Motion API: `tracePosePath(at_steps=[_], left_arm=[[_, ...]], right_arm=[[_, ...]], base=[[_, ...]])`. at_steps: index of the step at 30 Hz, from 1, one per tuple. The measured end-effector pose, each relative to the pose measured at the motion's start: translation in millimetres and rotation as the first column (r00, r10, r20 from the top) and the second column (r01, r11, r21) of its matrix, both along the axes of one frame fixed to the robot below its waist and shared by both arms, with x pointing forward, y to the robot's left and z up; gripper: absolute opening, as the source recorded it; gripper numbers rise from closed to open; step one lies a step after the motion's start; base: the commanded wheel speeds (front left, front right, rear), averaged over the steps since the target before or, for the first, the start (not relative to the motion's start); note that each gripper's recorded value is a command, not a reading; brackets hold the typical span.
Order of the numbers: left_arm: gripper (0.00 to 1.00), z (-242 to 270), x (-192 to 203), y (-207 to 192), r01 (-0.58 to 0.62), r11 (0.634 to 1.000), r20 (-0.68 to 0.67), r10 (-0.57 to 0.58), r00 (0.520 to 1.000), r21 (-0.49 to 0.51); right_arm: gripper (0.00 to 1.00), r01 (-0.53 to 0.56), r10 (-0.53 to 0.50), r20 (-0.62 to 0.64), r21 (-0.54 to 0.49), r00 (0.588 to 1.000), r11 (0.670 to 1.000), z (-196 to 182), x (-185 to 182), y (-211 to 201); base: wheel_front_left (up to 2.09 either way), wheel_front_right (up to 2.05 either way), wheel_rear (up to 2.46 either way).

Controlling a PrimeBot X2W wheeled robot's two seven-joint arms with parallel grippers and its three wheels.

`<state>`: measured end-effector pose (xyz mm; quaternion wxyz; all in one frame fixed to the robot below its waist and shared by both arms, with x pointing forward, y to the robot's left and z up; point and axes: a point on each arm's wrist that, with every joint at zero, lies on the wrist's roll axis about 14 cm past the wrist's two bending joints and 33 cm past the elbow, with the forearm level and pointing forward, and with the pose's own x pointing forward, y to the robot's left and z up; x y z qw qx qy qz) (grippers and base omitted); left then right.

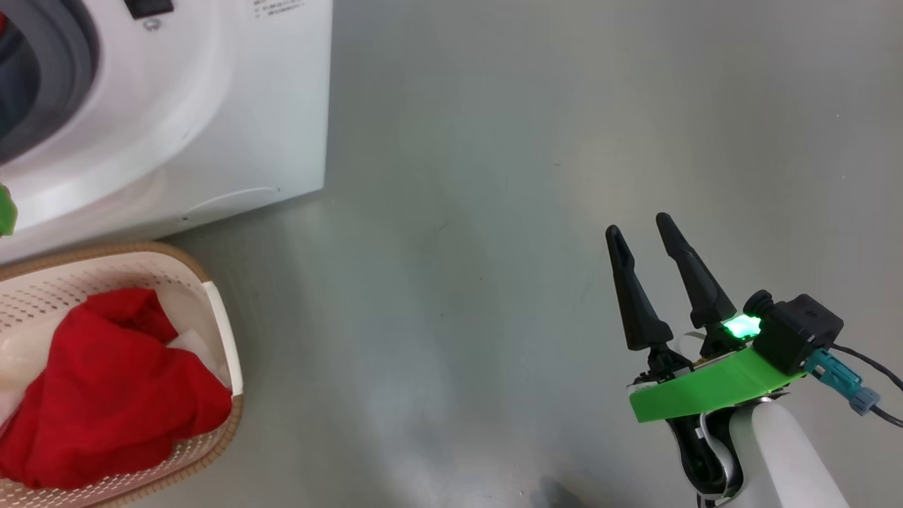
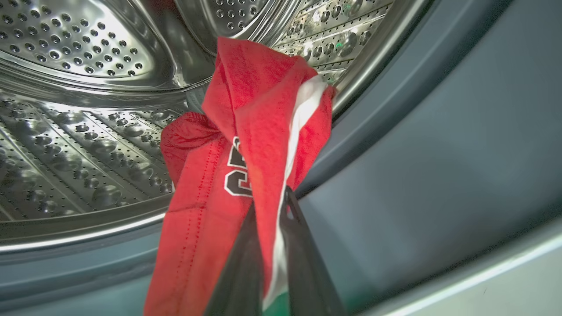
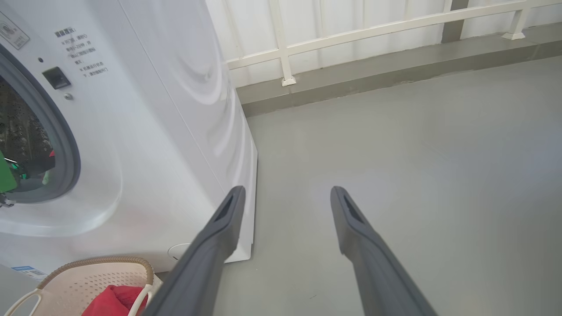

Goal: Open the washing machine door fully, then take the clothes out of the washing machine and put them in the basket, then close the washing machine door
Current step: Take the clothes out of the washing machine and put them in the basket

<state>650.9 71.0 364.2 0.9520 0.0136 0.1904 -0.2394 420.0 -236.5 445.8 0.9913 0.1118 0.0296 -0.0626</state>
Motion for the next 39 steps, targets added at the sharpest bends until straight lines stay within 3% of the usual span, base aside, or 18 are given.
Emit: tracePosePath(at_steps=[13,17,23,31,39], left_arm=[[0.00,53,-9,16,-0.065,0.994,0.094,0.074,0.993,-0.093],[0.00,98,-5,27,-0.094,0.981,0.186,0.126,0.974,-0.169],[0.00,117,-26,59,-0.167,0.960,0.233,0.219,0.947,-0.223],[0.00,171,-51,93,-0.217,0.911,0.373,0.348,0.860,-0.350],[0.00,231,-83,118,-0.210,0.867,0.530,0.450,0.719,-0.452]], right_arm=[[1.00,-0.001,0.000,0.061,0.003,0.998,1.000,22,-3,1],[1.00,-0.015,0.015,0.071,0.007,0.997,1.000,26,-7,7],[1.00,-0.030,0.028,0.081,0.020,0.996,0.999,29,-10,13],[1.00,-0.072,0.069,0.104,0.027,0.992,0.997,34,-4,28],[1.00,-0.105,0.103,0.105,0.014,0.989,0.994,34,1,38]], base=[[0.00,0.00,0.00],[0.00,0.00,0.00],[0.00,0.00,0.00],[0.00,0.00,0.00],[0.00,0.00,0.00]])
